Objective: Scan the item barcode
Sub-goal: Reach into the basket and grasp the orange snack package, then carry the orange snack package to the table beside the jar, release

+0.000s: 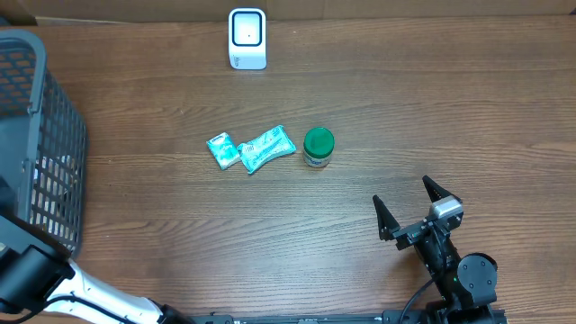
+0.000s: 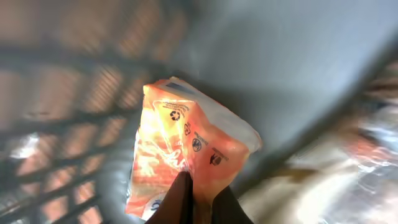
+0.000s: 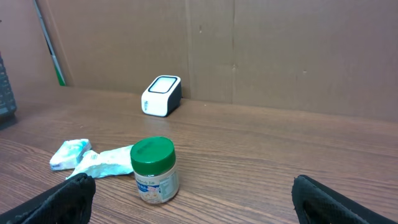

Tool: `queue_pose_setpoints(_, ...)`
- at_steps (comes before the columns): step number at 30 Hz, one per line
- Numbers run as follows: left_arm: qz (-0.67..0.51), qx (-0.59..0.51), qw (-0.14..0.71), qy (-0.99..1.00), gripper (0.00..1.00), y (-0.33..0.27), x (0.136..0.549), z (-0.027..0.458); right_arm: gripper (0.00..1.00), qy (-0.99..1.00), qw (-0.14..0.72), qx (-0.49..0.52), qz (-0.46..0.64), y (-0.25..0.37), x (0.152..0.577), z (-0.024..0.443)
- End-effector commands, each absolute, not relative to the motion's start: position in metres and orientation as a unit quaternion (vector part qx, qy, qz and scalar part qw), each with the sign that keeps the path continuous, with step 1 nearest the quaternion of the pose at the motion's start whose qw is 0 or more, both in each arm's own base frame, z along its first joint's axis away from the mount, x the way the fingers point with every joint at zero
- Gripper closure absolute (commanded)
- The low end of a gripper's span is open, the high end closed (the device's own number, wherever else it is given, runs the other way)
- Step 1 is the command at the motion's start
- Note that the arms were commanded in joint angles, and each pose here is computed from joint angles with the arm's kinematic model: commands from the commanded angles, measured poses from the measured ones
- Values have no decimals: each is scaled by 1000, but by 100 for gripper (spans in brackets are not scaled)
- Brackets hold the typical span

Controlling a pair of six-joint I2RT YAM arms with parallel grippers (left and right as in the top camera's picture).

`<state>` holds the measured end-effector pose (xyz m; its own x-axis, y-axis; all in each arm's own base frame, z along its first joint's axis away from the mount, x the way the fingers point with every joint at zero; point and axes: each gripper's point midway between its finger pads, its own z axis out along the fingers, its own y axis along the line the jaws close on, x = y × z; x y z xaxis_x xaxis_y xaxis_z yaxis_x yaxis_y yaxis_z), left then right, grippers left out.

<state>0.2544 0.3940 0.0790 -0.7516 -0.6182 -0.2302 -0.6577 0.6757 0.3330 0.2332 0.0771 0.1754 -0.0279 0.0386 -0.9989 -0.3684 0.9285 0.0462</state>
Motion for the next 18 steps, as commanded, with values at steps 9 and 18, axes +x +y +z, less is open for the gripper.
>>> queue_pose_setpoints(9, 213, -311, 358, 854, 96, 273, 350, 345, 0, 704, 687, -111, 143, 74, 235, 172)
queue_pose_setpoints(18, -53, -107, 281, 952, 96, 24, 415, 265, 0, 704, 687, -111, 143, 74, 235, 172)
